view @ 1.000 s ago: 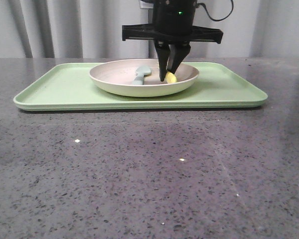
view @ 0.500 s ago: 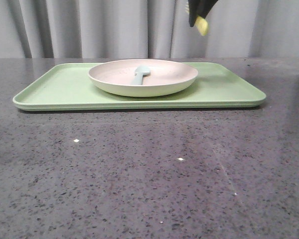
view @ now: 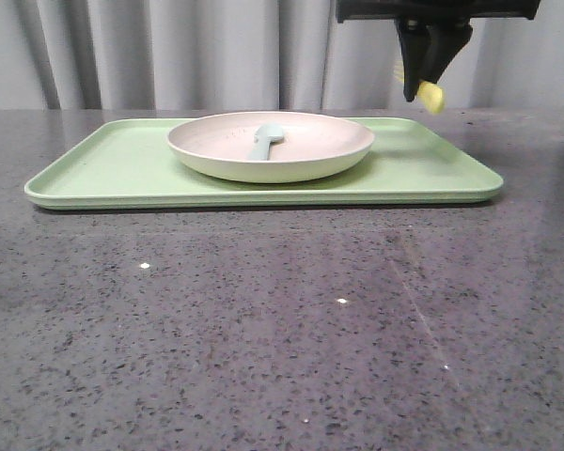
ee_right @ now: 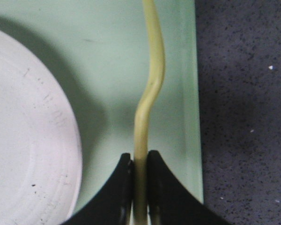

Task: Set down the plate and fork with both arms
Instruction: 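Lift the yellow fork out of the plate with the right gripper, then lower the fork onto the tray beside the plate and release it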

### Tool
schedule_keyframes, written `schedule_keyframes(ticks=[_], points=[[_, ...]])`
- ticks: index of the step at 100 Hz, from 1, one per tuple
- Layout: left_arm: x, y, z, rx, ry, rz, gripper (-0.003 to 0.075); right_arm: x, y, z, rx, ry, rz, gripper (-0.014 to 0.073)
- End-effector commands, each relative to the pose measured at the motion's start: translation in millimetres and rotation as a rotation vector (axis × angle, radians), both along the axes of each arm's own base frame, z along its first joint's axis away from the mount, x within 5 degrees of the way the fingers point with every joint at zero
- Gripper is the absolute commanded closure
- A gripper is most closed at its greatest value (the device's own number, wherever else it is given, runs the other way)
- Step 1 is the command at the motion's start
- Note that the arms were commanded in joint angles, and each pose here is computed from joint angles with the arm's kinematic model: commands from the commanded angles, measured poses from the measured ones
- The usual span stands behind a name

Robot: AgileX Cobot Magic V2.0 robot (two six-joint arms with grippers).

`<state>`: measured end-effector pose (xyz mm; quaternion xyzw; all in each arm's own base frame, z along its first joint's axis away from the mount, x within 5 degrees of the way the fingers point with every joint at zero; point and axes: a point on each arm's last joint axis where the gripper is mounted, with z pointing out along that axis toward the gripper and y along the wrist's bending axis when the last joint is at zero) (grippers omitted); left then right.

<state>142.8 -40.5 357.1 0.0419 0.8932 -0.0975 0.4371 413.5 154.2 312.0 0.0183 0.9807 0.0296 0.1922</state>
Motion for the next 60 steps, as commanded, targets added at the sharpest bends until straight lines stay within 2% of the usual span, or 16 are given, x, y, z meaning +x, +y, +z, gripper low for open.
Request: schedule_keyframes(ticks=[1, 17, 34, 41, 60], points=[[1.3, -1.1, 14.0, -0.033, -0.09, 0.0, 0.0441, -10.6, -5.7, 17.1, -0.006, 0.017, 0.002, 0.0595], [1.5, -1.1, 14.3, -0.035, -0.094, 0.0, 0.0441, -4.7, -1.6, 1.8, -0.006, 0.053, 0.018, 0.0535], [1.5, -1.2, 14.5, -0.035, -0.096, 0.0, 0.0441, -3.1, -0.4, -0.5, -0.001, 0.052, 0.024, 0.0349], [1.7, -1.2, 14.8, -0.036, -0.1, 0.0, 0.0441, -3.1, -0.4, -0.5, -0.001, 0.052, 0.024, 0.0297], [2.1, -1.3, 15.4, -0.038, -0.107, 0.0, 0.0441, -4.7, -1.1, 3.4, 0.001, 0.044, 0.024, 0.0298]])
